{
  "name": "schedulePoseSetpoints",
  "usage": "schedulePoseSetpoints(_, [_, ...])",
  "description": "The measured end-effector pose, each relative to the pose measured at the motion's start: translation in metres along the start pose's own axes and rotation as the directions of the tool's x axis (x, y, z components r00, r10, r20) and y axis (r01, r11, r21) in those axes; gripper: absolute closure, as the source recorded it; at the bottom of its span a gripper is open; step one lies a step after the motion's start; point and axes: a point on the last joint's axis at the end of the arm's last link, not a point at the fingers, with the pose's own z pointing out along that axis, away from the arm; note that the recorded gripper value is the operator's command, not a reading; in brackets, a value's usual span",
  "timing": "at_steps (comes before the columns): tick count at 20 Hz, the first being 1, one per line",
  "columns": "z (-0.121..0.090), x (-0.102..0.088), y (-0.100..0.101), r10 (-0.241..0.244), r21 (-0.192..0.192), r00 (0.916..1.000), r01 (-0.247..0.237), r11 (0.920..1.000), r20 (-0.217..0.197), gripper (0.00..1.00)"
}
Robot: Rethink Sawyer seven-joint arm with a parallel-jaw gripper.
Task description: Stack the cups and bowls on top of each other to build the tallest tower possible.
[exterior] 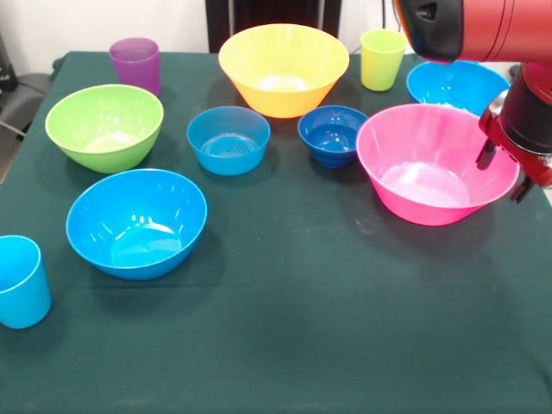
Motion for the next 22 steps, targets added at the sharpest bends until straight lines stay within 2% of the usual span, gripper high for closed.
schedulePoseSetpoints(13, [0.014,0.0,-0.003,-0.006,0.022,1.0,0.006,0.9997,0.005,0.0])
schedulePoseSetpoints(19, [0.017,-0.002,-0.003,-0.006,0.016,0.9999,0.005,0.9999,0.015,0.0])
schedulePoseSetpoints(22, [0.026,-0.005,-0.004,-0.002,0.019,0.9997,0.002,0.9998,0.022,0.0])
